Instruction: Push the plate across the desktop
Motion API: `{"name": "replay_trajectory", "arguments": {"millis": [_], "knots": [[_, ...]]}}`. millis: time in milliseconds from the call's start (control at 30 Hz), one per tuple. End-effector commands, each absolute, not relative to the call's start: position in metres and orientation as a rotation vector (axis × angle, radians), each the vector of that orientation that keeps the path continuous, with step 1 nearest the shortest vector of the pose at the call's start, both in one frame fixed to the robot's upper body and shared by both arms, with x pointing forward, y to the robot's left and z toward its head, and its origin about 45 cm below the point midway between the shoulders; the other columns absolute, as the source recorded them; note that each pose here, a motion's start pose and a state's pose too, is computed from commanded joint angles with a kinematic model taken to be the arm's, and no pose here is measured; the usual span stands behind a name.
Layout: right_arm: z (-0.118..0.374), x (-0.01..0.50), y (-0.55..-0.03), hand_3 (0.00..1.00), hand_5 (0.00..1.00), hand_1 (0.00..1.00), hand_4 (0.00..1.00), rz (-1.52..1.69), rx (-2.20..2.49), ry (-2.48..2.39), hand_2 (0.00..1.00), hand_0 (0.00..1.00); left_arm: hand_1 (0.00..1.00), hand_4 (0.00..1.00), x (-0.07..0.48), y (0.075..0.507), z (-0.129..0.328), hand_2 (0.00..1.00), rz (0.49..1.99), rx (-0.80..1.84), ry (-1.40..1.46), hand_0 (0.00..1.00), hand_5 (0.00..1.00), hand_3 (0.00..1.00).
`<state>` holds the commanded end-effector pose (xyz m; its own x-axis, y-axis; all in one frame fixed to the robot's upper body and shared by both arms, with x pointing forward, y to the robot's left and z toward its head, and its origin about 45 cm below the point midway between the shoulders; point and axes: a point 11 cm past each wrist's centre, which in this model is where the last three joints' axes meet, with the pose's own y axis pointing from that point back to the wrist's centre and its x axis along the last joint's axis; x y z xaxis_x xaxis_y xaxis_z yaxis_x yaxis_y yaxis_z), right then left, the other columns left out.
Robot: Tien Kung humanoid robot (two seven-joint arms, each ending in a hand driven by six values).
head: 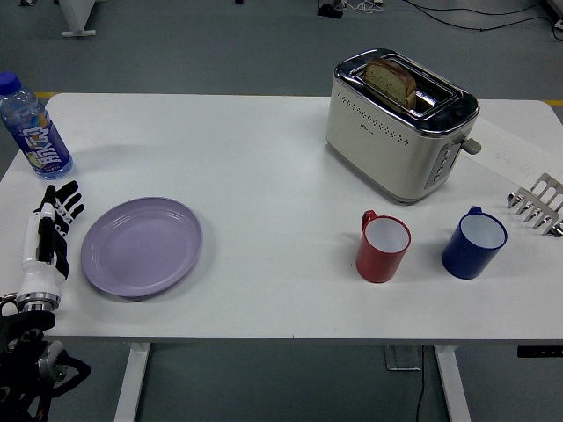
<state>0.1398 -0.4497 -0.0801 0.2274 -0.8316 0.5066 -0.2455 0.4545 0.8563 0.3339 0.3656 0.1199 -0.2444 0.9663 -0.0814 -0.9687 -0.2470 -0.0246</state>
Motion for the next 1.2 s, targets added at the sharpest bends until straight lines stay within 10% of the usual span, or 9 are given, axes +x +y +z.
{"name": "replay_trajectory", "arguments": {"millis": [1200], "knots": [[-0.081,0.135,-0.451,0.609,0.119,0.604,0.177,-0.540,1.066,-1.314,0.667,0.637,0.907,0.635,0.333,0.337,0.108,0.950,1.755,-0.054,0.058,0.846,0.998,0.933]]}}
